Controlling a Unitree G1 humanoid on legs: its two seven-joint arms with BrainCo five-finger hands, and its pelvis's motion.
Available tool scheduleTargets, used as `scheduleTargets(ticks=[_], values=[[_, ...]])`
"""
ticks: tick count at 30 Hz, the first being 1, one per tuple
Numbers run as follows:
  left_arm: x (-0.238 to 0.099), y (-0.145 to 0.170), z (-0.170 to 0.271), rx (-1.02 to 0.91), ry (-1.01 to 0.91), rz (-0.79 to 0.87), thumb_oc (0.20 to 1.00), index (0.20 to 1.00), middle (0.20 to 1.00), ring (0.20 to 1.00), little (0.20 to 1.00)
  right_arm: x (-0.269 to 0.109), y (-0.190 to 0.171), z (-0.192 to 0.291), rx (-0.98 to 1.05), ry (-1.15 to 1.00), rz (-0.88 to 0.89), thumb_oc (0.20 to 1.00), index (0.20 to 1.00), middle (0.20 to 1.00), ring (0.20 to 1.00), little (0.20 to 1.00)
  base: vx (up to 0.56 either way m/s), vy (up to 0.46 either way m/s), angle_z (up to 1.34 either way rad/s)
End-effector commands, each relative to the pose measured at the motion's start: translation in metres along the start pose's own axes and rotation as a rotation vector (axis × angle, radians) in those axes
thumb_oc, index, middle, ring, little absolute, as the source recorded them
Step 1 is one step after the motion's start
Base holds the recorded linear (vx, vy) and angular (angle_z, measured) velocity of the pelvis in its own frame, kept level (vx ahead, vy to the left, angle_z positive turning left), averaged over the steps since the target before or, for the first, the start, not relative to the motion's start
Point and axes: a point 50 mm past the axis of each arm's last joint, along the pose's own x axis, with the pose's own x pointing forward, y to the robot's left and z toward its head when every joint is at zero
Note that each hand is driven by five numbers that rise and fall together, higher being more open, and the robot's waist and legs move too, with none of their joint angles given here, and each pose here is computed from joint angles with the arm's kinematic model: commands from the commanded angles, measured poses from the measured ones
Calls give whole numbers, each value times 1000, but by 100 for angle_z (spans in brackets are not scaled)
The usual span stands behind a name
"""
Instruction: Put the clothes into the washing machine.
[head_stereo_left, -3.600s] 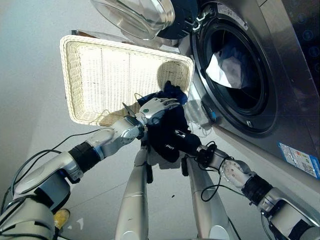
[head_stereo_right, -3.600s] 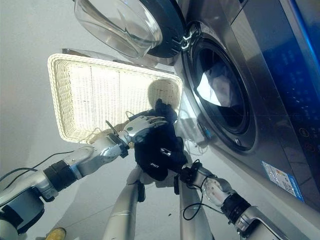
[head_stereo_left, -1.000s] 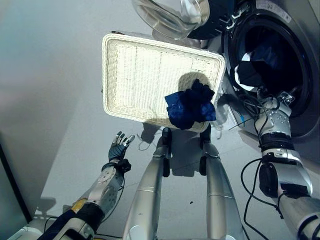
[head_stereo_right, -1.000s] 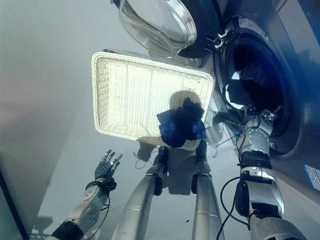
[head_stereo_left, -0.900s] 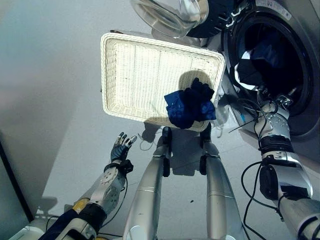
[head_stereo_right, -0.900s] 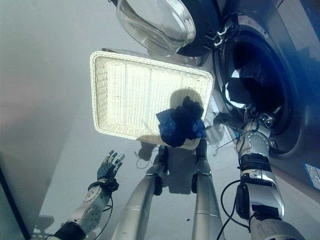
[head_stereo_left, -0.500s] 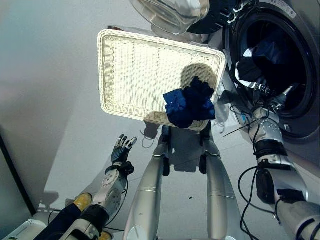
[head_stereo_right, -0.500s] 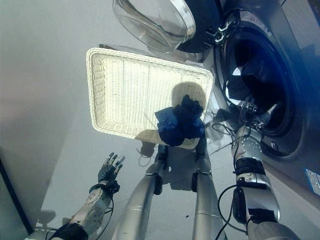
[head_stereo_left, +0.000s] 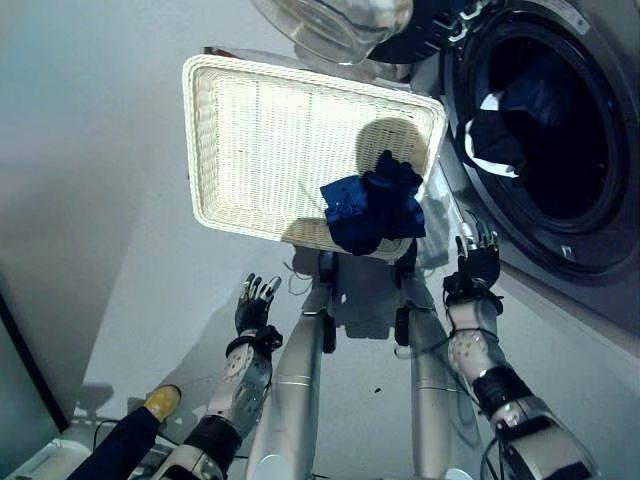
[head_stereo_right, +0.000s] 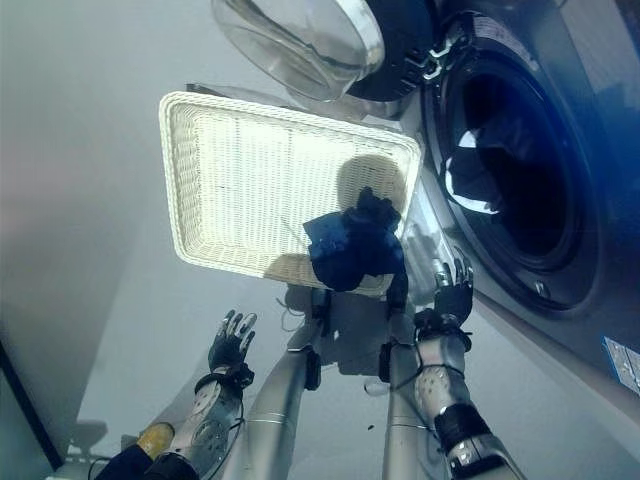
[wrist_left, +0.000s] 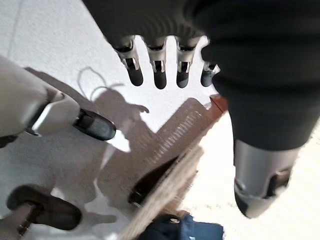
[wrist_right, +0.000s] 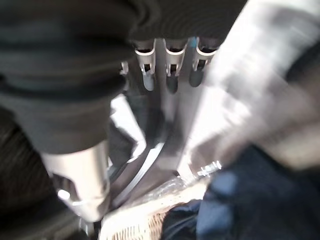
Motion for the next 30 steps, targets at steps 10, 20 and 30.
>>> scheduleTargets(ticks=[10, 20, 30], values=[[-7, 41, -13, 237, 23, 107, 1000, 1000, 1000, 1000, 1000, 7, 55, 60, -813, -783, 271, 1000, 1000, 1000, 1000, 1000, -82, 33, 5], [10, 46, 0, 342, 37, 64, 1000, 1000, 1000, 1000, 1000, 45, 81, 52, -1390, -866, 508, 1000, 1000, 1000, 1000, 1000, -67, -64, 14], [15, 40, 3, 401, 43, 25, 1000, 1000, 1000, 1000, 1000, 73, 74, 37, -1665, -622, 579, 1000, 1000, 1000, 1000, 1000, -11, -75, 17]])
